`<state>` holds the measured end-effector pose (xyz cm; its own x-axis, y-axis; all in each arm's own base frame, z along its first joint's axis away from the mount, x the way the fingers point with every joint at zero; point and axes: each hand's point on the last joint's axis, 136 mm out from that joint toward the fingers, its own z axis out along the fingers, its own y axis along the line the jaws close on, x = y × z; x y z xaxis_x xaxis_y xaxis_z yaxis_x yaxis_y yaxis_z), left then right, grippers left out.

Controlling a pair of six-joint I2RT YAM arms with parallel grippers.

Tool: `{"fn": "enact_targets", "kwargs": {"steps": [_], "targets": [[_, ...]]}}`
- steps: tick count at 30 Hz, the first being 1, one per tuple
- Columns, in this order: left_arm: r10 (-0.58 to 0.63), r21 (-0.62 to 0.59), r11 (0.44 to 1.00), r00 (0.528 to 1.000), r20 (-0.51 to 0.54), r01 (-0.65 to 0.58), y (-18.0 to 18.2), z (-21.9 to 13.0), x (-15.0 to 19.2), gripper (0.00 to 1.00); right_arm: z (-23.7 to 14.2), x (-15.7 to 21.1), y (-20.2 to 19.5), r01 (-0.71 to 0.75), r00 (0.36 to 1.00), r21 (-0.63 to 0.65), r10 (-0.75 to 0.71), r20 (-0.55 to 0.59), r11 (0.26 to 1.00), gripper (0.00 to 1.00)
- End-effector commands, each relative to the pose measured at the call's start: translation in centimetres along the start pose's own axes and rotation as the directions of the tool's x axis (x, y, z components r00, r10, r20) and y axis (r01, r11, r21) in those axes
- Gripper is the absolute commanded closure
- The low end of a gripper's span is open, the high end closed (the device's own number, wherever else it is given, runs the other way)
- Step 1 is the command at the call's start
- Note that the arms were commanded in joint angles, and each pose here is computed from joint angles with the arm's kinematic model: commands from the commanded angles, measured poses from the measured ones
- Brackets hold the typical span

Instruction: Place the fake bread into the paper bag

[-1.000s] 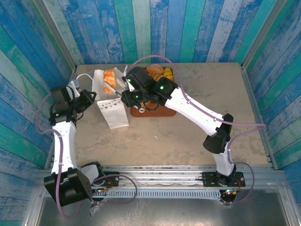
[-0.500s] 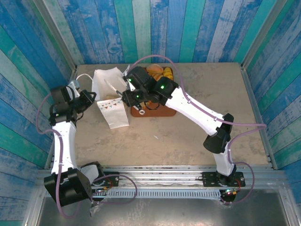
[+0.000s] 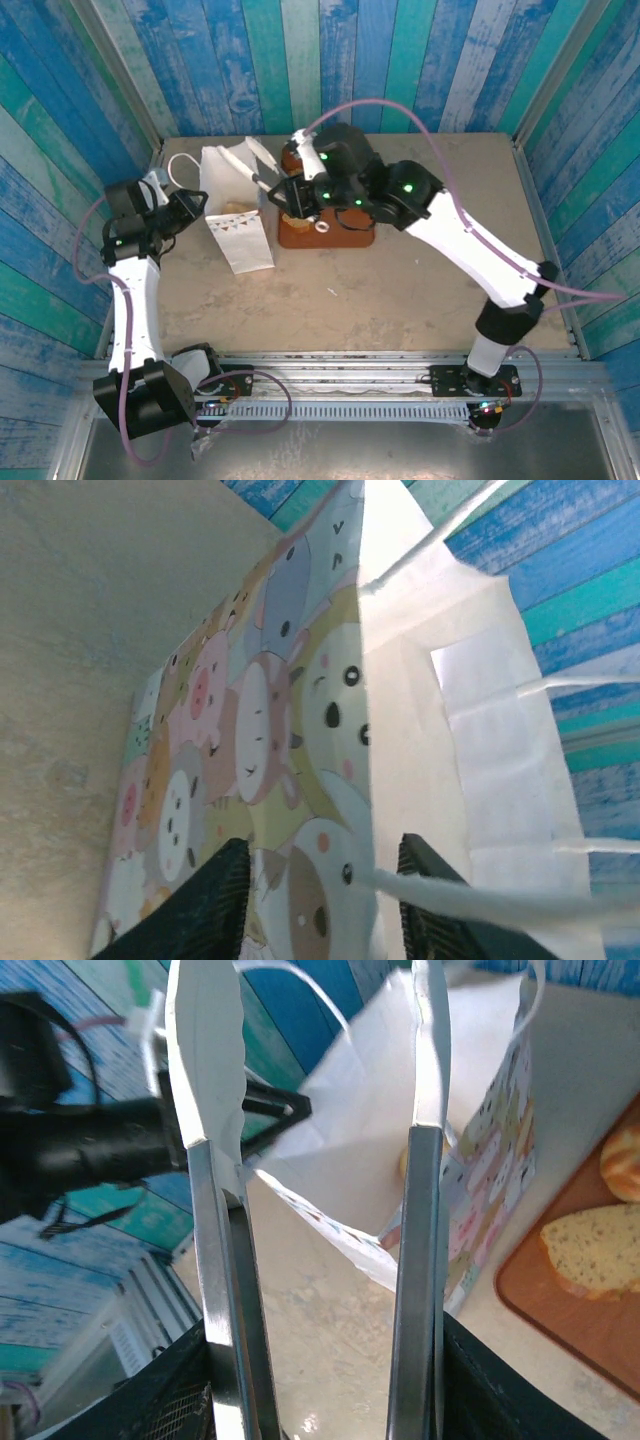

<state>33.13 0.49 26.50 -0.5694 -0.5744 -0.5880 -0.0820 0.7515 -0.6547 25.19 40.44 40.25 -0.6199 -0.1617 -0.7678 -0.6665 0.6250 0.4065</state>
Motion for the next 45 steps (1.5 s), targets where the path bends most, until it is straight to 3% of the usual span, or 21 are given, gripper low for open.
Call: {"fn": "enact_targets", "kwargs": {"steps": [1, 10, 19, 21, 30, 45], "targets": [[0.053, -0.010, 0.999, 0.998, 0.042, -0.053, -1.2, -1.9, -0.9, 0.51, -3.5, -2.2, 0.9, 0.014, 0.994, -0.040, -0.010, 0.108, 0.999, 0.47], [0.114, -0.034, 0.993, 0.990, 0.086, -0.112, -2.6, -4.0, -1.7, 0.30, -7.2, -0.5, -4.6, -0.111, 0.986, 0.029, 0.107, 0.129, 0.993, 0.47], [0.168, -0.065, 0.985, 0.970, 0.176, -0.159, -3.8, -6.6, -2.8, 0.12, -5.5, 5.8, -12.2, -0.238, 0.971, 0.161, 0.239, 0.011, 0.958, 0.48], [0.179, -0.065, 0.983, 0.964, 0.195, -0.169, -4.2, -7.1, -3.0, 0.03, -4.6, 7.2, -13.1, -0.243, 0.967, 0.173, 0.252, -0.031, 0.954, 0.48], [0.244, -0.064, 0.970, 0.947, 0.210, -0.236, -4.8, -8.1, -2.5, 0.06, -0.4, 12.7, -17.0, -0.209, 0.944, 0.245, 0.261, -0.201, 0.947, 0.48], [0.227, -0.122, 0.970, 0.960, 0.162, -0.209, -2.3, -7.0, -1.0, 0.06, 7.1, 15.2, -25.0, -0.167, 0.877, 0.311, 0.285, -0.387, 0.936, 0.49]]}}
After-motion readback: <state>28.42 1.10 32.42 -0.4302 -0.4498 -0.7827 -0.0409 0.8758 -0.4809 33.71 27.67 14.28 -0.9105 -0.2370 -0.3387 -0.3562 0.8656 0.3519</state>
